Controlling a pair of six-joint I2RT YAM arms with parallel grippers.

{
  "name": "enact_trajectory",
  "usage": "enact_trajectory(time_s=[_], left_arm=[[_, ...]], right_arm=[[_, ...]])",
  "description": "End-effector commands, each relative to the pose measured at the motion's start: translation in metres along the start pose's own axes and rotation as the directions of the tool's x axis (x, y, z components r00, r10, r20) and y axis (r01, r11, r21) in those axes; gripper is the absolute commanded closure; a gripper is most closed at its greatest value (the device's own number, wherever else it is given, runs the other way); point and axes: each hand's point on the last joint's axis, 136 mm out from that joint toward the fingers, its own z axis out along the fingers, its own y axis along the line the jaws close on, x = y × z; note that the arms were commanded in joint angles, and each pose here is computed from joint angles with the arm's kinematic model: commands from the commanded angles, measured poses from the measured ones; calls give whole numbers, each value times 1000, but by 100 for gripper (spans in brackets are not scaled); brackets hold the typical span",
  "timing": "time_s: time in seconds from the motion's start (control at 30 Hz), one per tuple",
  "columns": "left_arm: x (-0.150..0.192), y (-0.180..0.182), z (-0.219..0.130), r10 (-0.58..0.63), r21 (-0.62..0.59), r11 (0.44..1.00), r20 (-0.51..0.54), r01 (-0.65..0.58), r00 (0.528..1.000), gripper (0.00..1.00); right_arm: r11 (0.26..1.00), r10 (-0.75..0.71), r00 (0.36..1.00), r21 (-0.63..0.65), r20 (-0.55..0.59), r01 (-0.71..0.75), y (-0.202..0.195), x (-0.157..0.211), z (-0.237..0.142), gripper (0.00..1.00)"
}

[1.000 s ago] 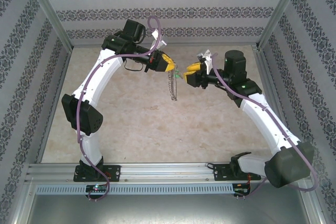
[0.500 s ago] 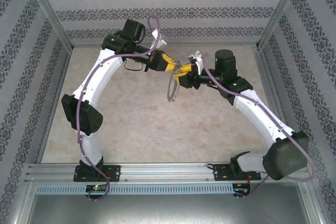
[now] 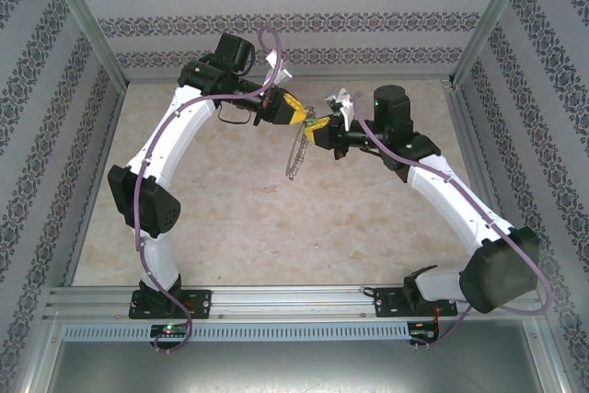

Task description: Put the keys on the keyring

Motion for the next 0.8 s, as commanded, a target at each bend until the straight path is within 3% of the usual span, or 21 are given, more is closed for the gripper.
enact_trajectory(time_s=[0.0,0.33,0.37,0.43,0.57,0.77], left_arm=[[-18,-7,0,61,24,998,40,-62,997,100],[-17,-7,1,56,19,998,36,-57,998,100],[-17,-7,1,57,18,998,35,-58,998,100],[-17,-7,2,57,19,998,36,-58,998,100],[-16,-5,2,56,19,998,35,-56,998,100],[-17,-4,2,56,19,998,38,-57,998,100]], right_arm=[[998,-32,999,-57,6,32,13,-8,7,100],[994,-23,999,-105,-34,19,16,-4,25,99],[996,-19,999,-93,-30,16,14,-4,21,93],[997,-10,1000,-83,-16,9,12,-5,14,90],[998,-6,1000,-65,8,6,13,-8,0,100],[998,-4,1000,-56,23,5,13,-11,-8,100]])
